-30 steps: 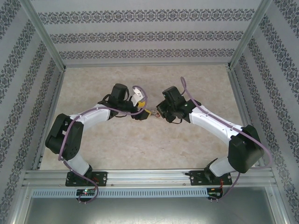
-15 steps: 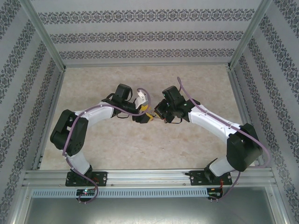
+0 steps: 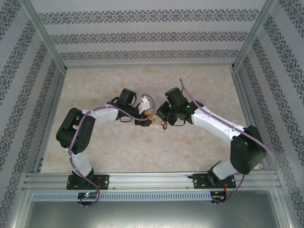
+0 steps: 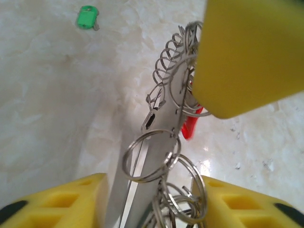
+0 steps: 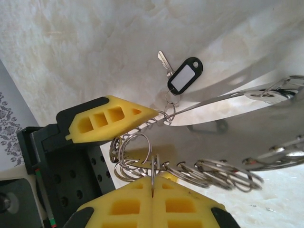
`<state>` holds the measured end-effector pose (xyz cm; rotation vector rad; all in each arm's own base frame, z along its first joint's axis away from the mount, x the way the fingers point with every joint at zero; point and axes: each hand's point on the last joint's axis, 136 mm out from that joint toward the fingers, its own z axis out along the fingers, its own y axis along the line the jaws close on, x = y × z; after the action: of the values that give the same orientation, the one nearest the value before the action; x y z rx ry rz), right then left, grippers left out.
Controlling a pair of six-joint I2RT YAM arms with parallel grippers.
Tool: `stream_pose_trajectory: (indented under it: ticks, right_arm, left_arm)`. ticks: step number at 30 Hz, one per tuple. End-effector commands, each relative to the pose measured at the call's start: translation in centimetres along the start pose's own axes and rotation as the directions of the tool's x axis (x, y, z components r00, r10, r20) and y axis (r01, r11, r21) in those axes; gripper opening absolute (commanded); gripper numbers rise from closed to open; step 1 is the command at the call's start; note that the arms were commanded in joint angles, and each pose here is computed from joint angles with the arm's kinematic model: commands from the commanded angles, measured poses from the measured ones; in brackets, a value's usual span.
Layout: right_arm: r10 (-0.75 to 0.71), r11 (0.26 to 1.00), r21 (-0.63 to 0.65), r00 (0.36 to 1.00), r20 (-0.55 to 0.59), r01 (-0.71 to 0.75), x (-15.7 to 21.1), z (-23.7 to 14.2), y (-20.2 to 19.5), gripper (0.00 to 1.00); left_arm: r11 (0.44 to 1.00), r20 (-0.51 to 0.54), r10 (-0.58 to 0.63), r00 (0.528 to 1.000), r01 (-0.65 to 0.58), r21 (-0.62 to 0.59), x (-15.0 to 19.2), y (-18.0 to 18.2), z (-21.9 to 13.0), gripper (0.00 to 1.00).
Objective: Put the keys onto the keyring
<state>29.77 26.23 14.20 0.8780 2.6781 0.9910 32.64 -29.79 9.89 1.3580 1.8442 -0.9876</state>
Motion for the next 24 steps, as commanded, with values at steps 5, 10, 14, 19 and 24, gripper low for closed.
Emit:
stream_pose_trajectory:
  ticks: [5,10,14,19,24]
  right_arm:
    - [-0.02,1.0,-0.007,1.0,-0.019,0.02,0.0,0.2,-0.2,0.0]
    - [-0.027,1.0,-0.001,1.0,-0.014,0.027,-0.1,0.1,-0.7,0.0]
    - [-0.046,0.999,0.0,0.999,-0.007,0.046,-0.2,-0.2,-0.8,0.0]
    - [-0.057,0.998,0.006,0.998,0.004,0.057,-0.5,-0.6,-1.2,0.0]
    - [-0.067,0.998,-0.001,0.998,0.01,0.067,-0.6,-0.8,-1.1,0.0]
  left_arm:
    - [0.996,0.013,0.086,0.996,-0.086,0.013,-1.0,-0.4,0.0,0.29]
    - [0.996,-0.008,0.093,0.996,-0.094,-0.014,-1.0,0.1,-0.2,0.15]
    - [0.995,-0.014,0.095,0.995,-0.095,-0.008,-1.1,-0.1,-0.1,0.13]
    - [0.997,-0.031,0.079,0.996,-0.079,0.016,-0.9,-0.6,-0.2,0.33]
    - [0.997,-0.058,0.069,0.996,-0.068,0.022,0.1,-0.8,-0.1,0.4]
